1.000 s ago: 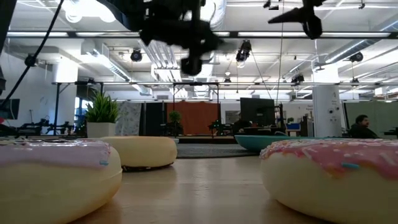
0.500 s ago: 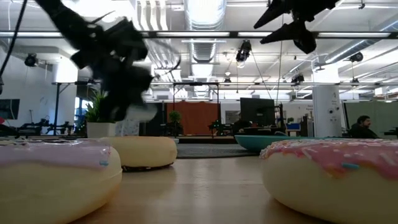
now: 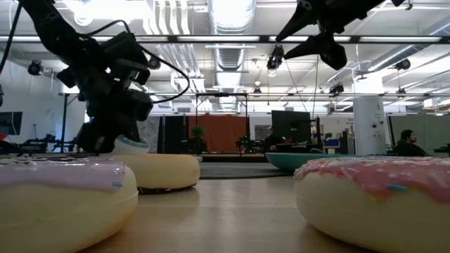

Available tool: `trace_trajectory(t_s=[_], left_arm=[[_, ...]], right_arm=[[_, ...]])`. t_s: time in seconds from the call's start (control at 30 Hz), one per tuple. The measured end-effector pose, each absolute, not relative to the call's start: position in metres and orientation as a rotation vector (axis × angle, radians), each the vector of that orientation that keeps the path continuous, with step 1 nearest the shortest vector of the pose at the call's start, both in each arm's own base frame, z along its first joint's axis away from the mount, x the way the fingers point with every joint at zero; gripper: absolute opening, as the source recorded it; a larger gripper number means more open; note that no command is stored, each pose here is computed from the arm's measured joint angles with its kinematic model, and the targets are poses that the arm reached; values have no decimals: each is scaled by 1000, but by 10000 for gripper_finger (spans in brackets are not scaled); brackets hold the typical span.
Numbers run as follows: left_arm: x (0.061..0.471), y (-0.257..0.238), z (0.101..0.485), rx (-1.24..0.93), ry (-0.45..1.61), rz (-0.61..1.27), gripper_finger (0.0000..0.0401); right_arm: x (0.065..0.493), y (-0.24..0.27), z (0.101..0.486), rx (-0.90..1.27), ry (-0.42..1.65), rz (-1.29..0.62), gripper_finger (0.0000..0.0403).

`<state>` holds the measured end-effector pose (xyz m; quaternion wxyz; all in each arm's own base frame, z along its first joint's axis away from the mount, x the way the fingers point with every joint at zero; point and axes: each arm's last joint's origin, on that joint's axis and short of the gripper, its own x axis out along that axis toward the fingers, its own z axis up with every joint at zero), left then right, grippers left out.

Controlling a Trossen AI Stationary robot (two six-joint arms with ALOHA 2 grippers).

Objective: Pick & Place donuts
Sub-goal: Put the bottom right small orange donut on the light blue plate, then put the top small orange donut on the light blue plate

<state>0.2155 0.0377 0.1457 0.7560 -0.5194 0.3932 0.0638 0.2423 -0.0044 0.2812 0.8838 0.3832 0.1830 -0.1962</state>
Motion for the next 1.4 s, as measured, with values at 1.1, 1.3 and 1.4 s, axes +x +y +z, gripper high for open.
trace_trajectory(t_s=[1.1,1.3,1.4], left_arm=[[210,-18,217,-359,1105,248,108],[179,-76,211,-106,1110,133,108],[166,-97,203,-102,1135,98,108]], right_arm=[[242,-5,284,732,360,-399,169],[241,-5,282,696,391,-402,169],[242,-5,280,661,404,-396,169]])
